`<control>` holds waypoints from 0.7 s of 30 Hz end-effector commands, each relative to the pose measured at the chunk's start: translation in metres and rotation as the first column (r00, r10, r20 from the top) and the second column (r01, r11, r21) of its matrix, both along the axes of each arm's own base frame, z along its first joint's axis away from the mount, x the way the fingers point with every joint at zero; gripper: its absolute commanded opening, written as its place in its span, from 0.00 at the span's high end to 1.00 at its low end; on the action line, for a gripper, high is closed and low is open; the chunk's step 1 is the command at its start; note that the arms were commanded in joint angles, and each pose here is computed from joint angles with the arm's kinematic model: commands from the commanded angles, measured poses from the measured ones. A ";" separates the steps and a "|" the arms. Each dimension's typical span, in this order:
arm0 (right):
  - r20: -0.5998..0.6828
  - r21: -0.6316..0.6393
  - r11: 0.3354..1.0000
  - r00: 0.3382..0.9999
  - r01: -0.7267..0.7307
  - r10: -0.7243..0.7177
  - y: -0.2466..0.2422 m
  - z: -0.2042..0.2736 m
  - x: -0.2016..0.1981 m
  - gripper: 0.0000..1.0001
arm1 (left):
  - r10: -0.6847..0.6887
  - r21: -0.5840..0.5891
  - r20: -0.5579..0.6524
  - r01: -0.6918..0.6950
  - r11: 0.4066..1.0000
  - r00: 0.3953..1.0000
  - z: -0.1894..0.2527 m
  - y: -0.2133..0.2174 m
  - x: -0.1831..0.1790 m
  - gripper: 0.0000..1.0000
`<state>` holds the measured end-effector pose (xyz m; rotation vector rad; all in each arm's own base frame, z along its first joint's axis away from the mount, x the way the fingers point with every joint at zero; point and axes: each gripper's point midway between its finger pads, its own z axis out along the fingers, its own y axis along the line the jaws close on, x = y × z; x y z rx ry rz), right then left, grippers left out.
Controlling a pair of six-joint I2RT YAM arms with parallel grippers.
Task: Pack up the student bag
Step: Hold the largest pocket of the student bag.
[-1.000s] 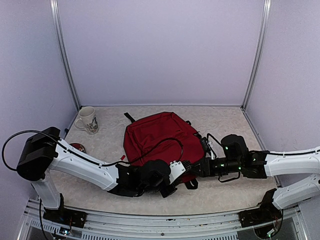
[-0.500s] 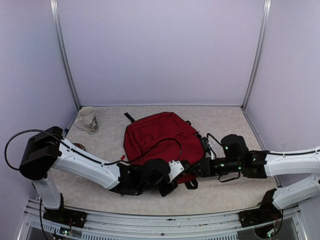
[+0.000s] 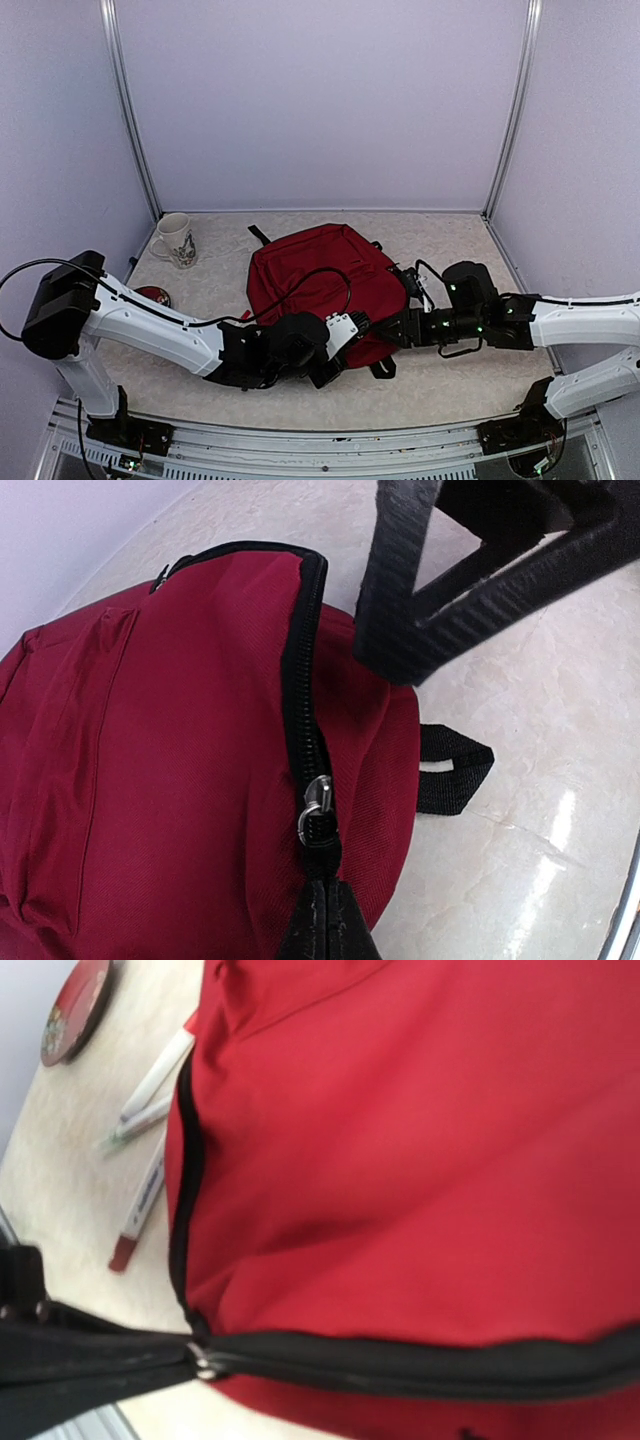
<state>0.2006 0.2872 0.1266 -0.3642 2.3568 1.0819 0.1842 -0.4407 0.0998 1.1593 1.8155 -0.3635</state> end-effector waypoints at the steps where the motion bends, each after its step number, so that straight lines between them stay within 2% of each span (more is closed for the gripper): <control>1: 0.040 0.036 0.999 0.999 0.017 -0.018 0.007 0.014 0.016 0.39 | 0.023 0.015 0.005 -0.023 1.000 1.000 0.000 0.013 -0.002 1.00; 7: 0.063 0.045 0.998 0.997 0.033 -0.036 0.021 0.021 0.035 0.35 | 0.008 0.014 0.014 -0.008 1.000 1.000 0.003 0.010 -0.004 1.00; 16: -0.055 0.080 0.993 0.995 0.086 -0.082 0.029 -0.004 0.053 0.39 | -0.024 0.003 0.022 0.024 1.000 0.999 0.007 0.005 -0.009 1.00; 17: -0.052 0.089 0.992 0.995 0.086 -0.081 0.031 -0.003 0.056 0.45 | -0.027 0.005 0.022 0.027 1.000 0.999 0.007 0.004 -0.009 1.00; 18: -0.047 0.090 0.992 0.995 0.090 -0.086 0.033 -0.003 0.059 0.60 | -0.031 0.011 0.023 0.030 0.999 0.999 0.006 0.004 -0.010 1.00; 19: -0.043 0.087 0.991 0.994 0.100 -0.097 0.032 -0.004 0.063 0.84 | -0.034 0.015 0.023 0.033 0.999 0.999 0.006 0.004 -0.010 1.00; 20: -0.033 0.085 0.990 0.993 0.114 -0.111 0.030 -0.003 0.067 0.94 | -0.034 0.016 0.020 0.034 0.999 0.999 0.007 0.004 -0.011 1.00; 21: -0.023 0.083 0.987 0.991 0.137 -0.135 0.025 -0.003 0.071 1.00 | -0.033 0.017 0.015 0.033 0.999 0.999 0.008 0.006 -0.012 1.00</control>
